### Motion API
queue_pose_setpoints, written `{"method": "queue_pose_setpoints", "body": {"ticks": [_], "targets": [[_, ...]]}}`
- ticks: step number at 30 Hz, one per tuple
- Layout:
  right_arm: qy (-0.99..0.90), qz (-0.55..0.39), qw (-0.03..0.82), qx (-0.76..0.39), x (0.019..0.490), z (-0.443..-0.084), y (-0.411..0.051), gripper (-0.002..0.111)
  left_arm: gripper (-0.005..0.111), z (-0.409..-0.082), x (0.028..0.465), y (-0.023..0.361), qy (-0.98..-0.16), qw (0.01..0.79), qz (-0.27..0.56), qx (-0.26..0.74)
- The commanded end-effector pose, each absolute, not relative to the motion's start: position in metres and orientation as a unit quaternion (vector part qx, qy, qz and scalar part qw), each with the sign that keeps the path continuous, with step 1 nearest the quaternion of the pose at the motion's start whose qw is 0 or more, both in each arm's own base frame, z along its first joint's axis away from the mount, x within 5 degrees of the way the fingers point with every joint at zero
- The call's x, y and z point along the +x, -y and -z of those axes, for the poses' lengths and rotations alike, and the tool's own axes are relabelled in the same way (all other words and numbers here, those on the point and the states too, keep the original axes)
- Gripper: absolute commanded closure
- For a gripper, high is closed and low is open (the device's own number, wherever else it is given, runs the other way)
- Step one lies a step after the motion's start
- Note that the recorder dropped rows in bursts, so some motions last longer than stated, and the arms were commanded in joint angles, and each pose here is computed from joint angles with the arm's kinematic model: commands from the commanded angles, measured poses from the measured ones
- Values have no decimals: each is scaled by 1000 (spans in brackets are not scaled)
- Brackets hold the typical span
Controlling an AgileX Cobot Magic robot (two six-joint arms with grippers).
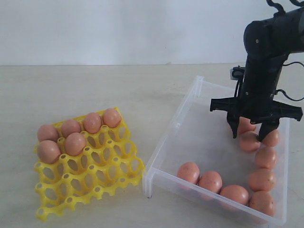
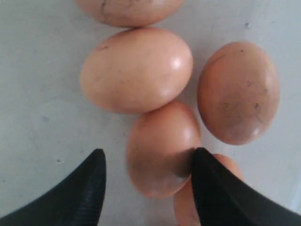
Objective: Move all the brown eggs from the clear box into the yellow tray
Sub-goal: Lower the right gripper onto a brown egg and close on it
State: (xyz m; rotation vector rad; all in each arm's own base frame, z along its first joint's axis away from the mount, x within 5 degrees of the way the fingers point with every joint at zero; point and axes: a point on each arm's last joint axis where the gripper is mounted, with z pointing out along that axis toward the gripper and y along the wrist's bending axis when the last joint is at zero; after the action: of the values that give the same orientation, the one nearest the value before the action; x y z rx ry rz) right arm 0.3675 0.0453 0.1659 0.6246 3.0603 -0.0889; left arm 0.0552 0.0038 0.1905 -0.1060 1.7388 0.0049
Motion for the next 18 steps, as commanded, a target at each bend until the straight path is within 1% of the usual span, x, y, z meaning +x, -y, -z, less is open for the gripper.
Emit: {"method": "queue_pose_setpoints", "body": {"ticks": [1, 3, 8, 13, 14, 15, 16, 17, 18], "targets": [[-979, 20, 26, 199, 373, -163, -44, 61, 103, -190, 55, -4, -762, 646, -4, -47], [-979, 20, 25, 202, 374, -160, -44, 61, 103, -190, 55, -4, -762, 646, -4, -47], [-978, 30, -15, 204, 373, -138, -44, 61, 103, -190, 55, -4, -762, 646, -4, -47], [-979, 23, 4, 200, 377, -137, -45, 61, 103, -190, 55, -4, -762, 646, -4, -47], [-980, 23, 4, 199, 377, -137, -45, 64, 103, -190, 55, -4, -762, 646, -4, -47], [-980, 23, 4, 197, 377, -137, -45, 67, 103, -190, 55, -4, -762, 646, -4, -47], [-982, 23, 4, 185, 377, -137, -45, 82, 103, -190, 55, -4, -762, 646, -4, -47], [-983, 23, 4, 184, 377, -137, -45, 90, 103, -190, 55, -4, -762, 646, -4, -47], [-983, 23, 4, 180, 377, -137, -45, 109, 103, -190, 55, -4, -762, 646, -4, -47]]}}
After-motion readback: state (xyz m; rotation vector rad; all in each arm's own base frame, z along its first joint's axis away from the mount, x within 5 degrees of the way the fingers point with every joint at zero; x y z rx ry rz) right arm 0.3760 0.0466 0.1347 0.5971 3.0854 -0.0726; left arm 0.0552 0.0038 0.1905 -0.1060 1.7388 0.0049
